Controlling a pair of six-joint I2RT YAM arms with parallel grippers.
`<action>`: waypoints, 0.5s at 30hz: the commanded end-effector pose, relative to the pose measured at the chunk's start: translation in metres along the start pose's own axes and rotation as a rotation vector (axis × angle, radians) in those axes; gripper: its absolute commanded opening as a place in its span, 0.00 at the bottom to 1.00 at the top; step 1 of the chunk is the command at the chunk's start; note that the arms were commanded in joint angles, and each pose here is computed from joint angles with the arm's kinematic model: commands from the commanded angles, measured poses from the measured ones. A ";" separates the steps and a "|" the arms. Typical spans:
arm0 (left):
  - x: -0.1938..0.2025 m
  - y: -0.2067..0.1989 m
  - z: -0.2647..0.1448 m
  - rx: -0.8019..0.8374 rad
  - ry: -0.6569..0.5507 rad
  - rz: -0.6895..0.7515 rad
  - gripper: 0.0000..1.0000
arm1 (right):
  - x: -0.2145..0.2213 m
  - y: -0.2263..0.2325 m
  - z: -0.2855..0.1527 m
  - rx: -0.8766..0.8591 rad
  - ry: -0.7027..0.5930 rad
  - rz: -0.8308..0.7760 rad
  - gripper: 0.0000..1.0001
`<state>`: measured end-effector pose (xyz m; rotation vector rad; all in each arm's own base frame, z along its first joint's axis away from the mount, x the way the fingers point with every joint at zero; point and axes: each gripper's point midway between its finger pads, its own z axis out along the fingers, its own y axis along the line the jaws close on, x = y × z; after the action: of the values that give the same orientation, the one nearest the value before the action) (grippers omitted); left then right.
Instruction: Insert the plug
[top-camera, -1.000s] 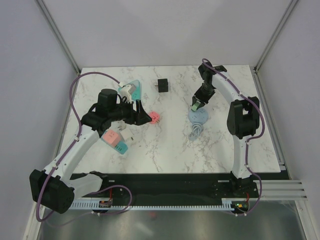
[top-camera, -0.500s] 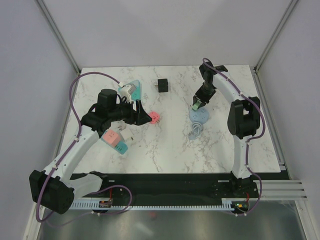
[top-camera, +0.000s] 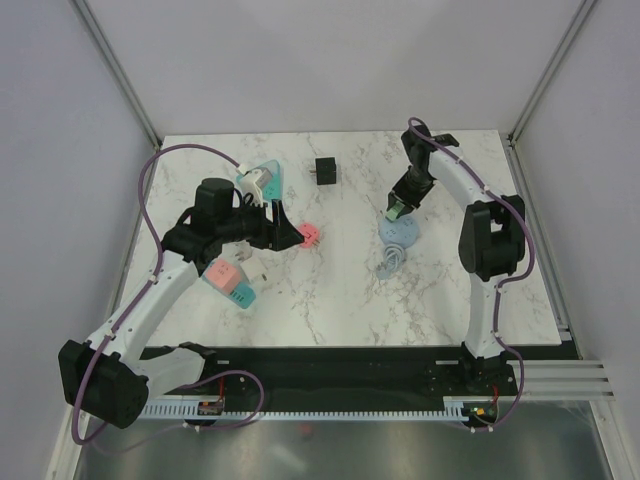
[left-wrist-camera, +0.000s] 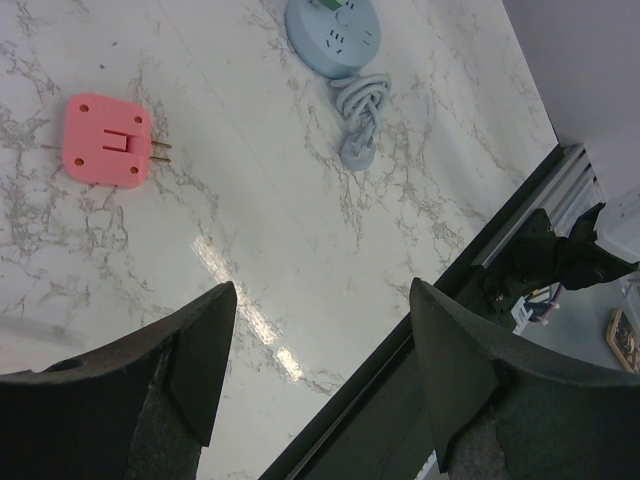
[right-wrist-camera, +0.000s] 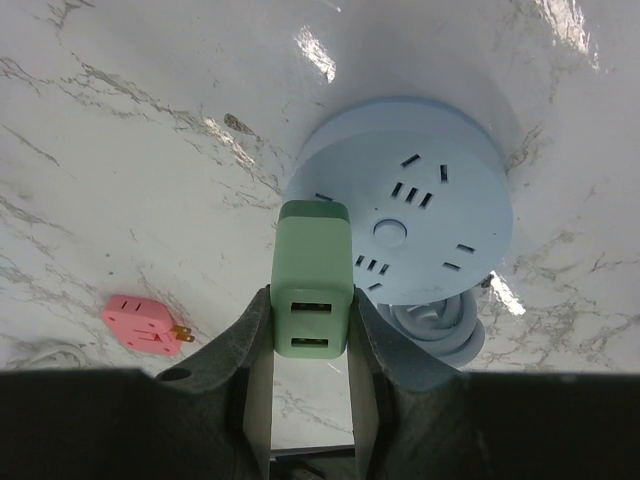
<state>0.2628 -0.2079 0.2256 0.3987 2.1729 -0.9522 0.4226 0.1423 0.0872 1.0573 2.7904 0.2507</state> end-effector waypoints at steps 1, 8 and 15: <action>-0.009 -0.010 -0.003 0.036 -0.040 0.024 0.77 | -0.002 0.007 -0.029 -0.074 -0.040 0.034 0.00; -0.009 -0.011 -0.004 0.039 -0.043 0.026 0.77 | 0.001 0.000 -0.025 -0.052 -0.043 0.057 0.00; -0.009 -0.010 -0.004 0.033 -0.046 0.028 0.77 | -0.001 0.005 -0.017 -0.070 -0.040 0.050 0.00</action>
<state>0.2622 -0.2078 0.2258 0.3993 2.1709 -0.9526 0.4163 0.1417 0.0913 1.0984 2.7533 0.2737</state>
